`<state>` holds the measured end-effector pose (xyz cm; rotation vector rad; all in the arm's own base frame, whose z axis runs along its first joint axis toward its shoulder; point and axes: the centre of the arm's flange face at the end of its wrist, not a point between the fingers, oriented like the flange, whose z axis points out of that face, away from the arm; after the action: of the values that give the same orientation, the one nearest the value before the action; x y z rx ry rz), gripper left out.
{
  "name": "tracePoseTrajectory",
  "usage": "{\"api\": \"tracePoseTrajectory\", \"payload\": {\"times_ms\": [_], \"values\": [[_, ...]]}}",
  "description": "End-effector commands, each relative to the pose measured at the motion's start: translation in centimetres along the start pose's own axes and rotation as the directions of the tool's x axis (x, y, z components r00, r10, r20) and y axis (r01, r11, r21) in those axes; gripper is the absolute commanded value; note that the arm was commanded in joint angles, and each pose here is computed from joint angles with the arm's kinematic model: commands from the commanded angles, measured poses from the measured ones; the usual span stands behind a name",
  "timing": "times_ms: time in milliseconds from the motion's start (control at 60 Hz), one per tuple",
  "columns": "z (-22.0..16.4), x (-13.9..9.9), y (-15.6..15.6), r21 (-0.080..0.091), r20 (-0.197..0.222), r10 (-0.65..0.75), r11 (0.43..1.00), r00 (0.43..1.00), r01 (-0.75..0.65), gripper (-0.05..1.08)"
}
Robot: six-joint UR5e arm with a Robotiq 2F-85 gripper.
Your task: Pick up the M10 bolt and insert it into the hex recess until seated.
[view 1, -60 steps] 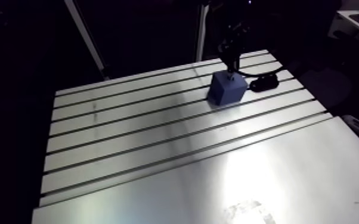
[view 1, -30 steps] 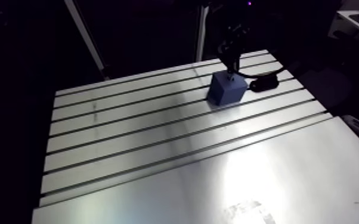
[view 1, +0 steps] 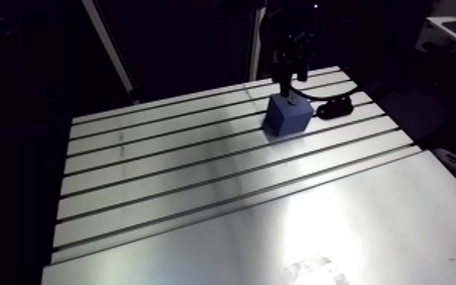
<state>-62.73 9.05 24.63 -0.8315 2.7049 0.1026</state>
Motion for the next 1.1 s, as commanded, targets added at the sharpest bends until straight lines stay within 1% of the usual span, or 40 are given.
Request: {"api": "tracePoseTrajectory", "payload": {"times_ms": [17, 217, 250, 283, 317, 333, 350, 367, 383, 483, 500, 517, 533, 550, 567, 583, 600, 617, 633, 650, 667, 683, 700, 717, 733, 750, 767, 783, 817, 833, 850, 867, 883, 950, 1000, 1017, 1033, 1050, 1100], "values": [[-0.5, 0.1, 0.3, -0.014, -0.024, 0.01, 1.0, 1.0, -0.01, 0.01], [-1.0, 0.0, 0.3, -0.02, -0.033, 0.015, 1.0, 0.999, -0.016, 0.01], [-1.0, 0.1, 0.3, -0.021, -0.041, 0.016, 1.0, 0.999, -0.017, 0.01], [-1.7, 0.1, 0.4, -0.032, -0.069, 0.023, 0.999, 0.997, -0.025, 0.01], [-1.7, 0.1, 0.4, -0.032, -0.069, 0.023, 0.999, 0.997, -0.025, 0.01], [-2.1, 0.0, 0.4, -0.037, -0.082, 0.026, 0.999, 0.996, -0.029, 0.01], [-2.1, 0.0, 0.4, -0.037, -0.082, 0.026, 0.999, 0.996, -0.029, 0.01], [-2.4, 0.0, 0.3, -0.039, -0.094, 0.029, 0.999, 0.995, -0.033, 0.01], [-2.7, 0.0, 0.3, -0.039, -0.105, 0.035, 0.998, 0.994, -0.04, 0.01], [-3.4, -0.3, 0.2, -0.036, -0.125, 0.065, 0.997, 0.99, -0.069, 0.01], [-3.6, -0.5, 0.3, -0.028, -0.135, 0.081, 0.996, 0.988, -0.085, 0.01], [-3.6, -0.5, 0.3, -0.028, -0.135, 0.081, 0.996, 0.988, -0.085, 0.01], [-3.7, -0.5, 0.2, -0.019, -0.146, 0.101, 0.994, 0.984, -0.105, 0.01], [-3.7, -0.5, 0.2, -0.019, -0.146, 0.101, 0.994, 0.984, -0.105, 0.01], [-3.9, -0.5, 0.2, -0.006, -0.158, 0.124, 0.992, 0.98, -0.126, 0.01], [-3.9, -0.5, 0.2, -0.006, -0.158, 0.124, 0.992, 0.98, -0.126, 0.01], [-3.9, -0.6, 0.1, 0.007, -0.167, 0.157, 0.987, 0.973, -0.158, 0.01], [-3.9, -0.6, 0.1, 0.007, -0.167, 0.157, 0.987, 0.973, -0.158, 0.01], [-3.9, -0.6, 0.1, 0.019, -0.17, 0.196, 0.98, 0.966, -0.196, 0.01], [-3.9, -0.6, 0.1, 0.019, -0.17, 0.196, 0.98, 0.966, -0.196, 0.01], [-3.9, -0.6, 0.1, 0.028, -0.169, 0.24, 0.971, 0.956, -0.239, 0.01], [-3.9, -0.6, 0.1, 0.028, -0.169, 0.24, 0.971, 0.956, -0.239, 0.01], [-3.7, -0.7, 0.1, 0.037, -0.165, 0.278, 0.961, 0.946, -0.276, 0.02], [-3.7, -0.7, 0.1, 0.037, -0.165, 0.278, 0.961, 0.946, -0.276, 0.02], [-3.4, -0.9, 0.3, 0.047, -0.16, 0.315, 0.949, 0.935, -0.312, 0.03], [-3.4, -0.9, 0.3, 0.047, -0.16, 0.315, 0.949, 0.935, -0.312, 0.03], [-3.1, -1.2, 0.5, 0.057, -0.156, 0.348, 0.938, 0.925, -0.343, 0.05], [-3.1, -1.2, 0.5, 0.057, -0.156, 0.348, 0.938, 0.925, -0.343, 0.05], [-2.3, -2.1, 0.9, 0.079, -0.142, 0.406, 0.914, 0.903, -0.399, 0.07], [-2.3, -2.1, 0.9, 0.079, -0.142, 0.406, 0.914, 0.903, -0.399, 0.07], [-2.2, -2.4, 0.9, 0.085, -0.139, 0.427, 0.904, 0.894, -0.419, 0.08], [-2.2, -2.4, 0.9, 0.085, -0.139, 0.427, 0.904, 0.894, -0.419, 0.08], [-2.1, -2.6, 0.6, 0.089, -0.135, 0.439, 0.898, 0.888, -0.43, 0.09], [-2.2, -3.1, 0.3, 0.092, -0.134, 0.462, 0.886, 0.876, -0.454, 0.13], [-2.5, -3.2, 0.1, 0.092, -0.136, 0.475, 0.88, 0.869, -0.466, 0.14], [-2.6, -3.4, -0.1, 0.093, -0.136, 0.487, 0.873, 0.863, -0.479, 0.17], [-2.6, -3.4, -0.1, 0.093, -0.136, 0.487, 0.873, 0.863, -0.479, 0.17], [-2.9, -3.6, -0.3, 0.093, -0.14, 0.498, 0.867, 0.856, -0.489, 0.21], [-3.8, -4.0, -0.5, 0.089, -0.15, 0.507, 0.862, 0.849, -0.499, 0.23]]}}
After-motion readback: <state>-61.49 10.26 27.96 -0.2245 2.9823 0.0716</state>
